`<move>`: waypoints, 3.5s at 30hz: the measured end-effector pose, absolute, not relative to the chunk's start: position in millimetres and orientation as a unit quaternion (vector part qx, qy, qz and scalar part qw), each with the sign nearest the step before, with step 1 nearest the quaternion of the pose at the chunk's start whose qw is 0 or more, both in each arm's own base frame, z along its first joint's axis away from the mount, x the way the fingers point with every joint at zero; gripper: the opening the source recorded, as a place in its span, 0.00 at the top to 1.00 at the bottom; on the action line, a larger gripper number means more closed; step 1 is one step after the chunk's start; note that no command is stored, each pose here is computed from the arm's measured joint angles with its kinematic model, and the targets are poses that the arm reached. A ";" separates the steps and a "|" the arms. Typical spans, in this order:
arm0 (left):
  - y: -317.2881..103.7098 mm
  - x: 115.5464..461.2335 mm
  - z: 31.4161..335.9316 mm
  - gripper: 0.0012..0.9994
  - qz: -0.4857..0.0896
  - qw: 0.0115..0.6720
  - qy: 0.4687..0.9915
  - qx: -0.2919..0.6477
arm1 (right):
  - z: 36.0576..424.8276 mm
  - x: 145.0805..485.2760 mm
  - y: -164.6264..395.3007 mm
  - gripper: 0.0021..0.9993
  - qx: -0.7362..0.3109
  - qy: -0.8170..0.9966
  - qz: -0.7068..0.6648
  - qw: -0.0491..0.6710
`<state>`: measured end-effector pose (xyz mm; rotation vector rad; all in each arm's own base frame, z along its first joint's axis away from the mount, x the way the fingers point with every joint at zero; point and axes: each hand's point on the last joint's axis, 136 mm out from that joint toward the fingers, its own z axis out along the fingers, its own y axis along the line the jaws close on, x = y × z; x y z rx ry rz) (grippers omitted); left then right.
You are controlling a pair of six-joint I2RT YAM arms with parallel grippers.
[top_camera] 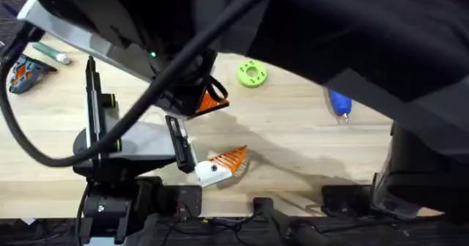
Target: Pick up the gripper from the table and insert it into the empty holder that is missing its gripper. Then pick up a screw, insert it into the mounting hole, and use the screwdriver to tighten it. Finally, clean up the table by picking up the vegetable and placing it into the bucket.
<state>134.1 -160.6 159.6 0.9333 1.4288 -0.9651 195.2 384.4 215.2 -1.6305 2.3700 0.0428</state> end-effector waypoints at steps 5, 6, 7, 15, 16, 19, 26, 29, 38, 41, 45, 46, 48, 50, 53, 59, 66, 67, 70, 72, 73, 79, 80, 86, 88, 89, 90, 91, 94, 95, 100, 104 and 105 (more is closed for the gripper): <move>-160.6 134.0 159.6 0.00 -0.409 0.557 0.605 0.396 | 216.1 199.6 382.5 0.65 -0.558 0.818 0.009 0.136; -160.6 134.0 159.6 0.00 -0.409 0.557 0.605 0.396 | 216.3 200.2 382.2 0.63 -0.558 0.818 0.008 0.137; -160.6 134.0 159.5 0.00 -0.409 0.556 0.605 0.395 | 216.4 201.0 381.9 0.60 -0.557 0.819 0.007 0.138; -160.6 134.2 159.5 0.00 -0.411 0.555 0.607 0.393 | 219.0 208.5 376.3 0.21 -0.551 0.822 -0.006 0.143; -160.6 134.1 159.5 0.00 -0.411 0.555 0.607 0.393 | 219.2 209.3 375.6 0.19 -0.551 0.822 -0.007 0.144; -160.6 134.1 159.5 0.00 -0.411 0.555 0.607 0.393 | 219.7 210.2 374.8 0.15 -0.550 0.822 -0.009 0.145; -160.6 134.2 159.5 0.00 -0.410 0.556 0.606 0.394 | 225.5 206.8 370.6 0.02 -0.551 0.822 -0.008 0.145; -160.6 134.1 159.6 0.00 -0.410 0.556 0.606 0.395 | 231.4 204.5 372.2 0.01 -0.550 0.822 0.005 0.151; -160.6 134.1 159.6 0.00 -0.409 0.557 0.605 0.396 | 264.7 232.8 342.8 0.01 -0.474 0.861 0.038 0.181; -160.6 134.1 159.6 0.00 -0.409 0.557 0.605 0.396 | 265.3 243.6 327.0 0.01 -0.453 0.874 0.030 0.174; -160.6 134.1 159.6 0.00 -0.409 0.557 0.605 0.396 | 263.9 253.0 313.9 0.01 -0.437 0.883 0.018 0.169; -160.6 134.2 159.6 0.00 -0.409 0.557 0.605 0.396 | 264.7 256.2 310.2 0.01 -0.432 0.886 0.012 0.171; -160.6 134.1 159.6 0.00 -0.409 0.557 0.605 0.396 | 267.4 261.8 303.9 0.01 -0.421 0.889 0.004 0.178; -160.6 134.1 159.6 0.00 -0.409 0.557 0.605 0.396 | 272.7 265.4 298.3 0.01 -0.413 0.892 0.002 0.186; -160.6 134.1 159.6 0.00 -0.409 0.557 0.605 0.396 | 292.9 270.8 278.8 0.01 -0.383 0.898 0.008 0.216; -160.6 134.1 159.6 0.00 -0.409 0.557 0.605 0.396 | 273.1 273.3 244.4 0.01 -0.336 0.914 0.008 0.226; -160.6 134.2 159.6 0.00 -0.409 0.557 0.605 0.396 | 233.3 272.6 159.8 0.01 -0.207 0.955 -0.008 0.212; -160.6 134.2 159.6 0.00 -0.409 0.557 0.605 0.396 | 231.4 273.8 143.0 0.01 -0.177 0.961 -0.012 0.211; -160.6 134.1 159.6 0.00 -0.409 0.557 0.605 0.396 | 226.8 276.9 99.6 0.01 -0.099 0.974 -0.021 0.201; -160.6 134.1 159.6 0.00 -0.409 0.557 0.605 0.396 | 219.7 277.6 74.8 0.01 -0.058 0.981 -0.024 0.183; -160.6 134.2 159.6 0.00 -0.409 0.557 0.605 0.396 | 215.0 277.3 65.5 0.01 -0.042 0.984 -0.026 0.172; -160.6 134.2 159.6 0.00 -0.409 0.557 0.605 0.396 | 187.3 269.7 32.0 0.01 0.013 0.994 -0.039 0.099; -160.6 134.1 159.6 0.00 -0.409 0.557 0.605 0.396 | 186.0 270.7 31.4 0.01 0.014 0.994 -0.038 0.097; -160.6 134.2 159.6 0.00 -0.409 0.557 0.605 0.396 | 185.5 271.4 33.0 0.01 0.014 0.995 -0.032 0.097; -160.6 134.2 159.6 0.00 -0.409 0.557 0.605 0.396 | 185.5 271.4 33.2 0.01 0.014 0.995 -0.032 0.097; -160.6 134.2 159.6 0.00 -0.409 0.557 0.605 0.396 | 185.5 271.5 33.2 0.01 0.014 0.995 -0.032 0.097; -160.6 134.1 159.6 0.00 -0.409 0.557 0.605 0.396 | 185.5 271.5 33.2 0.01 0.014 0.995 -0.032 0.097; -160.6 134.2 159.6 0.00 -0.409 0.557 0.605 0.396 | 185.5 271.4 33.2 0.01 0.014 0.995 -0.032 0.097; -160.6 134.2 159.6 0.00 -0.409 0.557 0.605 0.396 | 185.5 271.4 33.2 0.01 0.014 0.995 -0.032 0.097; -160.6 134.1 159.6 0.00 -0.409 0.557 0.605 0.396 | 185.5 271.4 33.2 0.01 0.014 0.995 -0.032 0.097; -160.6 134.2 159.5 0.00 -0.409 0.557 0.605 0.396 | 185.5 271.5 33.2 0.01 0.014 0.995 -0.032 0.097; -160.6 134.1 159.6 0.00 -0.409 0.557 0.605 0.396 | 185.5 271.5 33.2 0.01 0.014 0.995 -0.032 0.097; -160.6 134.1 159.6 0.00 -0.409 0.557 0.605 0.396 | 185.5 271.5 33.2 0.01 0.014 0.995 -0.032 0.097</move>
